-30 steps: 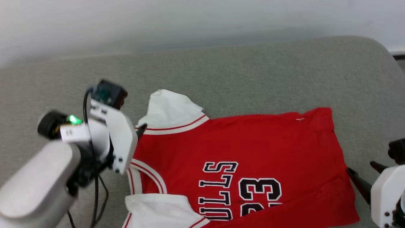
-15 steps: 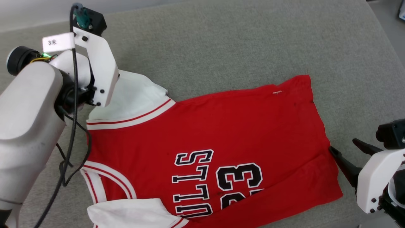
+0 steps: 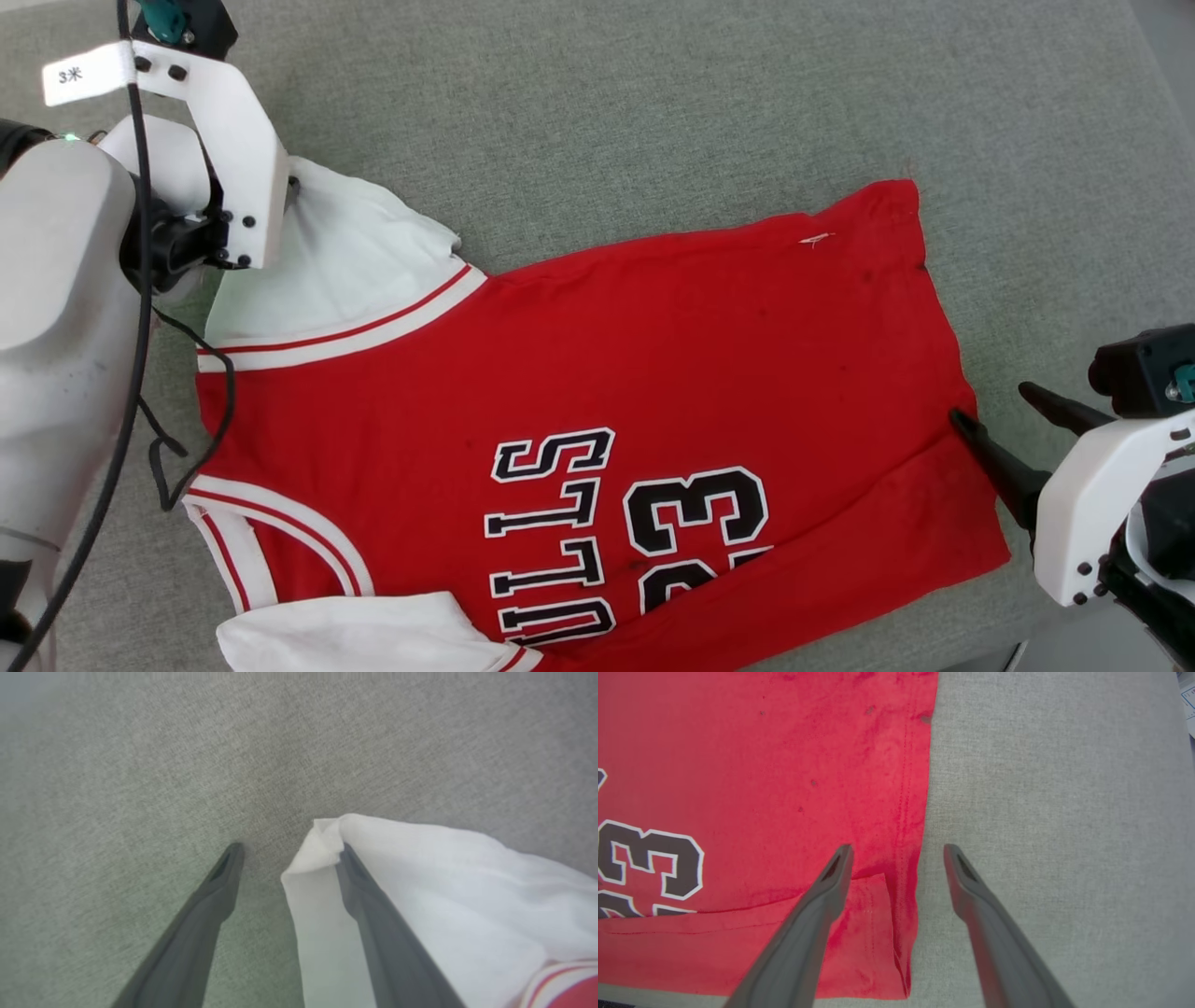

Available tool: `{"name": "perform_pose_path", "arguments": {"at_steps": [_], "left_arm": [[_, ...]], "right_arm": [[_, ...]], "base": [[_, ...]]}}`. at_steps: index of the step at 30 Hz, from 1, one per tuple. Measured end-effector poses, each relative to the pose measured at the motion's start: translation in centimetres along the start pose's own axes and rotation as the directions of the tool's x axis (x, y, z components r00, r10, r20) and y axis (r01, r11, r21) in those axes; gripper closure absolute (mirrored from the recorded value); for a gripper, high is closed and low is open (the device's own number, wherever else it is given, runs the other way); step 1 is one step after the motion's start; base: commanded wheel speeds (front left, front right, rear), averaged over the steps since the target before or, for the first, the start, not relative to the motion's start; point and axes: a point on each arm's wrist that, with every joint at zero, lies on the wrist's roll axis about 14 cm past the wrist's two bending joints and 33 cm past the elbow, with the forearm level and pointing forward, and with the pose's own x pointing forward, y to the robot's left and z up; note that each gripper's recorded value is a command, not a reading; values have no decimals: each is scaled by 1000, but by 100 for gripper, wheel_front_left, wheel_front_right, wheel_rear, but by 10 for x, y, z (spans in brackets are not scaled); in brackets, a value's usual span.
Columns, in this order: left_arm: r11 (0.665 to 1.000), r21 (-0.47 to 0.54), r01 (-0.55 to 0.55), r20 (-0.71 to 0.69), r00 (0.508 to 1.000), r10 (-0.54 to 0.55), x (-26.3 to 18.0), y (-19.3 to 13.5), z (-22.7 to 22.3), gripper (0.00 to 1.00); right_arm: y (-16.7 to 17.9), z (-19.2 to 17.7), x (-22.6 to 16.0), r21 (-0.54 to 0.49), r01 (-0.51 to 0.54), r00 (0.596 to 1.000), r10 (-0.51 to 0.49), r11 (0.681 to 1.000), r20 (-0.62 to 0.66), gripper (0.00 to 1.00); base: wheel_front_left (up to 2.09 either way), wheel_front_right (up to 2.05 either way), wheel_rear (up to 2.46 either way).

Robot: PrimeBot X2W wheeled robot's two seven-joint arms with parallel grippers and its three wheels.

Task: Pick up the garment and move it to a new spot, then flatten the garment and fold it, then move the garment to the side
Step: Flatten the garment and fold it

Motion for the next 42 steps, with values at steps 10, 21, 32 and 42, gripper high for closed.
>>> {"name": "perform_pose_path", "arguments": {"at_steps": [10,21,32,42], "left_arm": [[993,-63,96,-12,995,-96,6,-15,-5,100],[994,-24,109,246,964,-100,-46,-24,27,100],[994,82,74,366,925,-99,-94,-29,25,100],[991,122,54,398,912,-99,-111,-34,10,100]], "right_arm": [[-1,11,8,-33,0,1000,1,999,10,0],[-9,48,4,-92,-10,999,14,996,51,0],[-16,78,52,-137,-23,999,16,990,-50,0],[-5,72,104,-176,-52,987,24,983,-156,0]], "base": [[0,0,0],[0,0,0],[0,0,0],[0,0,0]]}}
